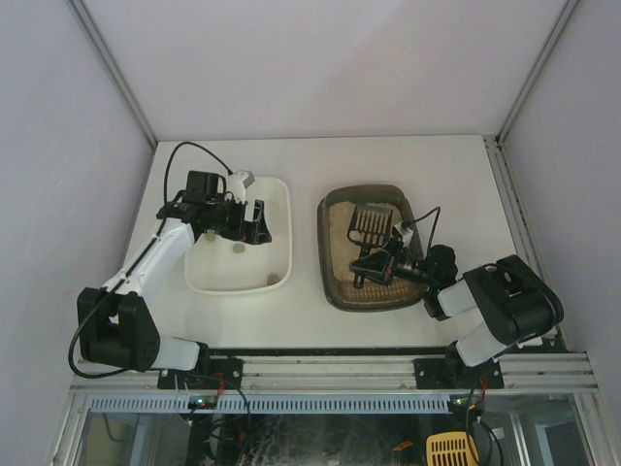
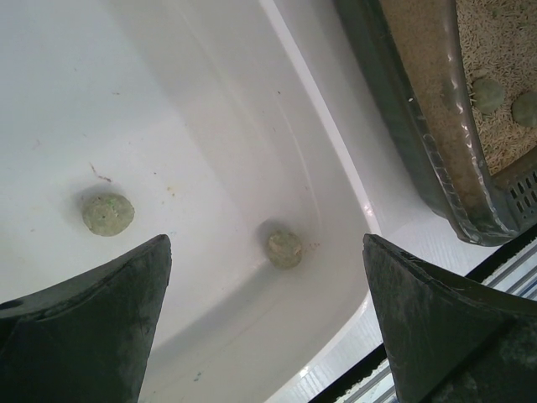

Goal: Clean the litter box

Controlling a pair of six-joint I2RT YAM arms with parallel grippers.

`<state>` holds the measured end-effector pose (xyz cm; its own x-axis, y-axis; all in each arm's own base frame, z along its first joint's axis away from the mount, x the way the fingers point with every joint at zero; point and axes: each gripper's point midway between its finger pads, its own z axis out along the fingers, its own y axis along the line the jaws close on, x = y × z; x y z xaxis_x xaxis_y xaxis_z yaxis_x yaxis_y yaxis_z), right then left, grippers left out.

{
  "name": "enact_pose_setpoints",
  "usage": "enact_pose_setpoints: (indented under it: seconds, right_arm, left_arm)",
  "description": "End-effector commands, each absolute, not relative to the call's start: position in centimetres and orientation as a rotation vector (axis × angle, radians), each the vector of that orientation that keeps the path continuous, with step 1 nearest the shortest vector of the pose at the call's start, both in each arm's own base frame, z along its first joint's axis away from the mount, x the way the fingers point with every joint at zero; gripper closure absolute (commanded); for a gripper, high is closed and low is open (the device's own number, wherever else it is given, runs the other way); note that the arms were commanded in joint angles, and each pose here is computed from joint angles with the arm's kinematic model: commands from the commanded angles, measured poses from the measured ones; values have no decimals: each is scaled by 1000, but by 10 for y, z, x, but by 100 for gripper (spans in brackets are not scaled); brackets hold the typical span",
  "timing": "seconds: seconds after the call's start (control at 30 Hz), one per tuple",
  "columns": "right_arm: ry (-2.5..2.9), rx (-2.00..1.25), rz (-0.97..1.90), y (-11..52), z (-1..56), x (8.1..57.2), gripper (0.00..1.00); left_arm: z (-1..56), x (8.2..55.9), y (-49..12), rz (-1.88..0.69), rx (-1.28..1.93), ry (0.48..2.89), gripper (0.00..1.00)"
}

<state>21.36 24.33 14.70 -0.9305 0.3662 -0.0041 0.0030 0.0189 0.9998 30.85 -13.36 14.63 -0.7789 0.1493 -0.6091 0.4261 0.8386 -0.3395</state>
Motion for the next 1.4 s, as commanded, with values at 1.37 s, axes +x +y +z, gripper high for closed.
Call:
enact_pose_setpoints:
  seconds: [1.37]
  right_arm:
    - [2428,-223,1274,318,186,220,100]
  left_arm:
    - [233,364,-23,-678,-86,2355,3]
